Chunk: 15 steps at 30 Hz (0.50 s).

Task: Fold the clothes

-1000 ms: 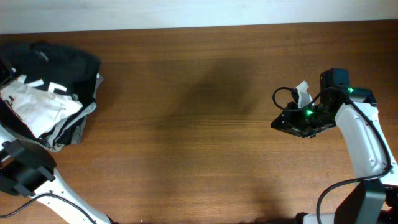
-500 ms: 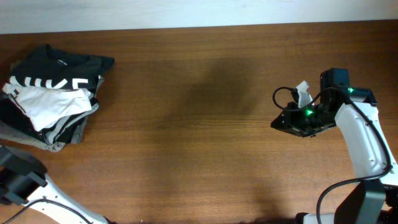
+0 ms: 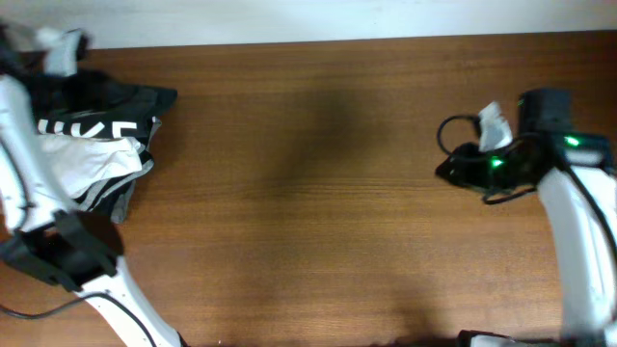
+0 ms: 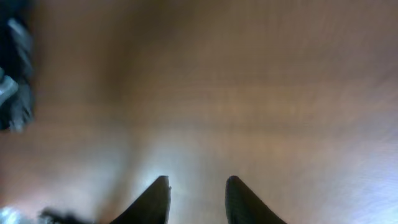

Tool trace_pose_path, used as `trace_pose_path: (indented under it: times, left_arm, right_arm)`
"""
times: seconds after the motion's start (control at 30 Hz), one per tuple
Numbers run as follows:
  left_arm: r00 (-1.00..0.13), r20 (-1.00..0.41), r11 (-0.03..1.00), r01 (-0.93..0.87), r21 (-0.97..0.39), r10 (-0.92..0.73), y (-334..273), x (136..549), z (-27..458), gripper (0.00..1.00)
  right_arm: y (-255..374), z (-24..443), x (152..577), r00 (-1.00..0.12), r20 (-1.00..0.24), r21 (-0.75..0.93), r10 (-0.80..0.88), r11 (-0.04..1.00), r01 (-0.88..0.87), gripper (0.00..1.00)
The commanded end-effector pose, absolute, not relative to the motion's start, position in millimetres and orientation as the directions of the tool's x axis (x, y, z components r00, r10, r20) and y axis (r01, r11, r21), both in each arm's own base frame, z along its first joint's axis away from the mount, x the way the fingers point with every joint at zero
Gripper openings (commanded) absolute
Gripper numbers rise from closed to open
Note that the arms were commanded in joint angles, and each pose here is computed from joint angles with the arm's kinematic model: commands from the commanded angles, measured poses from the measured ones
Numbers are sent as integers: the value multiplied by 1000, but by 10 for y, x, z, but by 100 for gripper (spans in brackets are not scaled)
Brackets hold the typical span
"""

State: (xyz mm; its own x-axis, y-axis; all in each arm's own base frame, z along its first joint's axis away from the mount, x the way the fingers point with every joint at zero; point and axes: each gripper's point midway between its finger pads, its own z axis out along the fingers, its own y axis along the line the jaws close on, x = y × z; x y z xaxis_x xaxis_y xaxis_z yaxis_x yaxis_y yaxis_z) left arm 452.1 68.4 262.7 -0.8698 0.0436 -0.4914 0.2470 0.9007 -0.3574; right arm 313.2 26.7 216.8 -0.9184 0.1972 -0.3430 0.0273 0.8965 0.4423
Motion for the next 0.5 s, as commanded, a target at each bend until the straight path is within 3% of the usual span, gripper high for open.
trace_pose_path:
  times: [0.0, 0.03, 0.1, 0.13, 0.17, 0.33, 0.47]
  left_arm:
    - [-708, -615, 902, 432, 12, 348, 195, 4101, 3527, 83]
    - [-686, -624, 899, 435, 60, 374, 98, 4028, 3656, 99]
    - [-639, -647, 889, 435, 140, 415, -63, 3862, 3907, 99]
    - [-623, -657, 886, 435, 159, 424, -120, 3785, 3996, 99]
    - [-607, -678, 889, 430, 159, 415, -189, 3697, 4100, 99]
    - [-654, -735, 962, 272, -6, 180, -261, 3363, 4345, 99]
    - [-677, -718, 965, 261, -26, 164, -264, 3274, 4314, 99]
  right_arm:
    - [167, 3152, 2996, -746, -655, 292, 123, 951, -100, 53]
    - [158, 3369, 2918, -694, -712, 257, 107, 959, -116, 58]
    - [145, 3731, 2738, -595, -799, 203, 90, 971, -126, 73]
    - [146, 3852, 2657, -556, -827, 185, 84, 974, -128, 95]
    - [151, 3976, 2566, -512, -856, 167, 77, 977, -132, 99]
    - [141, 4246, 2199, -396, -917, 109, 57, 988, -111, 99]
    - [158, 4288, 2106, -375, -925, 103, 53, 988, -114, 99]
